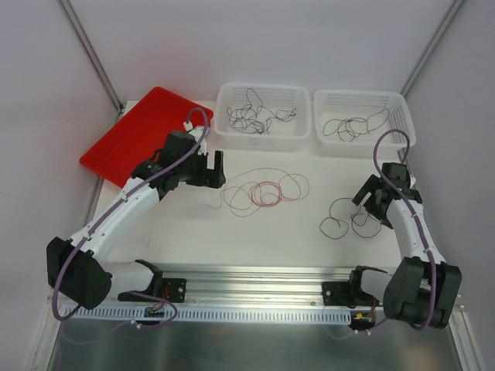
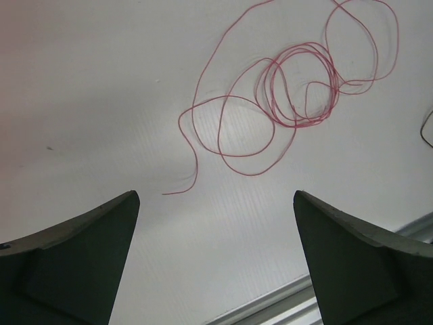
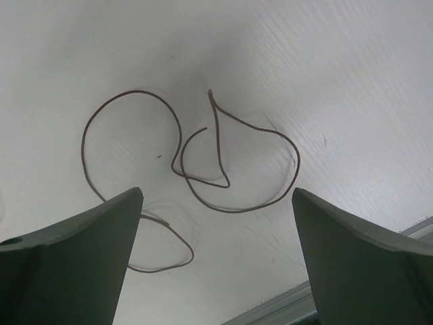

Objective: Untangle the cables

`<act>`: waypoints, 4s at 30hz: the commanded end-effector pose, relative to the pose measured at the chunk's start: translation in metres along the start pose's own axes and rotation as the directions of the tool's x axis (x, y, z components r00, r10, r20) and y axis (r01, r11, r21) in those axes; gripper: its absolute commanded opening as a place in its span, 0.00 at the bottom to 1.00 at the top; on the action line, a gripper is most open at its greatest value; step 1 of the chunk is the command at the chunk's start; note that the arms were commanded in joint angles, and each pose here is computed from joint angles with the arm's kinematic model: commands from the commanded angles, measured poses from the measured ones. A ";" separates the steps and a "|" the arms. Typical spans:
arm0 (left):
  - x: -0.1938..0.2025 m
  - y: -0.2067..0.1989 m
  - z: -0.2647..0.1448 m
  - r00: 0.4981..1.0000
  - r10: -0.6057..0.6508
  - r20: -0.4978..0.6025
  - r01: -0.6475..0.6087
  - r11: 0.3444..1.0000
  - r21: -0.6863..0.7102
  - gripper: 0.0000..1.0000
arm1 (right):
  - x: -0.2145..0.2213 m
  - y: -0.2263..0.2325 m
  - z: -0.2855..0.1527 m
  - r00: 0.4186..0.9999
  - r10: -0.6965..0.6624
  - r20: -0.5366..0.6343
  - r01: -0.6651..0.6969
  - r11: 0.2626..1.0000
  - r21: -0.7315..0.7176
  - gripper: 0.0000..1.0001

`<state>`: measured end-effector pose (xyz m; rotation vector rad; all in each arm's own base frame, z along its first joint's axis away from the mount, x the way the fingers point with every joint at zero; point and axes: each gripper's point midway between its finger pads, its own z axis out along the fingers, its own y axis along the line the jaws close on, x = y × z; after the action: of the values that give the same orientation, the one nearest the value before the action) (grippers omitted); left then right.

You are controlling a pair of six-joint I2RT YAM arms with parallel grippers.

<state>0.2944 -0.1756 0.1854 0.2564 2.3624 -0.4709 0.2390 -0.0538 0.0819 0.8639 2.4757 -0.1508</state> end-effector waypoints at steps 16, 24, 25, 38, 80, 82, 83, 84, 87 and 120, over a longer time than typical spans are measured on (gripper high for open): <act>-0.005 0.047 -0.011 0.990 0.105 0.095 -0.081 0.970 -0.229 0.99 | 0.005 0.024 0.065 0.985 -0.035 -0.169 0.036 0.999 0.001 0.78; -0.003 0.051 -0.009 0.990 0.111 0.086 -0.086 0.965 -0.248 0.99 | 0.011 0.021 0.074 0.983 -0.044 -0.177 0.052 0.998 0.041 0.04; -0.003 0.052 -0.009 0.990 0.110 0.086 -0.086 0.965 -0.247 0.99 | 0.007 0.022 0.073 0.985 -0.046 -0.164 0.053 0.998 0.039 0.01; -0.001 0.052 -0.007 0.991 0.113 0.075 -0.092 0.966 -0.244 0.99 | -0.132 0.077 -0.062 0.974 -0.001 0.228 0.046 0.981 -0.191 0.01; 0.018 0.037 0.019 0.998 0.058 -0.022 -0.061 0.987 -0.150 0.98 | -0.249 0.200 -0.109 0.875 -0.131 0.465 0.350 0.835 -0.424 0.88; 0.021 0.033 0.021 0.999 0.038 -0.032 -0.042 0.991 -0.128 0.96 | -0.207 0.207 -0.115 0.884 -0.206 0.420 0.399 0.802 -0.445 0.87; 0.022 0.030 0.022 0.999 0.030 -0.036 -0.034 0.993 -0.114 0.96 | -0.177 0.201 -0.118 0.893 -0.239 0.381 0.407 0.789 -0.460 0.86; 0.023 0.030 0.024 0.999 0.024 -0.042 -0.028 0.993 -0.114 0.96 | -0.149 0.210 -0.120 0.897 -0.276 0.344 0.424 0.757 -0.498 0.85; 0.029 0.026 0.029 0.998 -0.005 -0.068 -0.002 0.995 -0.095 0.94 | -0.074 0.216 -0.119 0.918 -0.323 0.230 0.396 0.711 -0.581 0.83; 0.093 -0.007 0.021 0.964 -0.228 -0.138 0.210 0.969 -0.134 0.92 | 0.185 0.250 -0.020 0.635 -0.770 -0.057 0.656 0.577 -0.487 0.23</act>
<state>0.2167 -0.1765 0.0886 -0.0744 2.6328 -0.4387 0.2923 0.2682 0.0195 -0.3334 2.7258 0.2589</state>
